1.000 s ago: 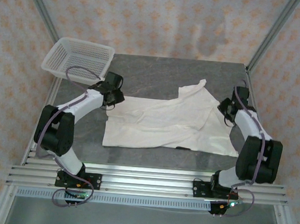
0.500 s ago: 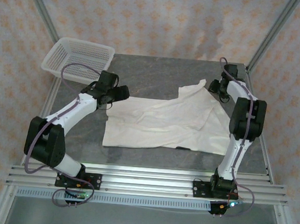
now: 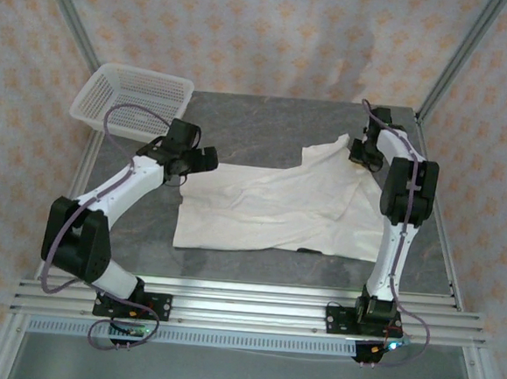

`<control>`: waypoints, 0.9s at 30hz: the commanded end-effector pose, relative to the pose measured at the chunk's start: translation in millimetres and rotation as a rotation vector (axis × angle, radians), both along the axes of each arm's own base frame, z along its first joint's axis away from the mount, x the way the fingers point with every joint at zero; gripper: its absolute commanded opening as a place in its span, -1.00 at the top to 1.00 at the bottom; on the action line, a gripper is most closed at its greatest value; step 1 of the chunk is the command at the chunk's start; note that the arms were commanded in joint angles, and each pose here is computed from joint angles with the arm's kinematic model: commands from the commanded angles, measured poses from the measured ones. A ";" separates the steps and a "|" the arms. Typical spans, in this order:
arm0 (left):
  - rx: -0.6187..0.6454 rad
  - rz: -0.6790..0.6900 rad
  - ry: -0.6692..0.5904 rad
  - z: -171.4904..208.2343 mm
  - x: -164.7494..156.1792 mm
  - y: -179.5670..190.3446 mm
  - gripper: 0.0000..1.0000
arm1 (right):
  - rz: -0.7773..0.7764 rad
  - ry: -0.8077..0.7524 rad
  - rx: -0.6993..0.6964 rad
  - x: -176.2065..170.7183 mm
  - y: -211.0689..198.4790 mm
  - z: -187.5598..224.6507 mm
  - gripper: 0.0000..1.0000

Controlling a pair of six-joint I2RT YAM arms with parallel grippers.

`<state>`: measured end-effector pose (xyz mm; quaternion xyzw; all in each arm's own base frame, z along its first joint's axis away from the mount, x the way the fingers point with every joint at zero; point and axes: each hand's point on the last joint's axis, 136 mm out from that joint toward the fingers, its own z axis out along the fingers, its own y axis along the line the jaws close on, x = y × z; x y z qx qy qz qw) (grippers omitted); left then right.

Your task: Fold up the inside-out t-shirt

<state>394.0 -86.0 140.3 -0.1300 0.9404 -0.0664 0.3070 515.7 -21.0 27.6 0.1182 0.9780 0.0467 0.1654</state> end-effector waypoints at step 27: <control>0.131 0.380 0.284 -103.0 53.6 66.0 -0.26 | -0.090 -0.162 0.123 -26.9 5.4 52.2 1.00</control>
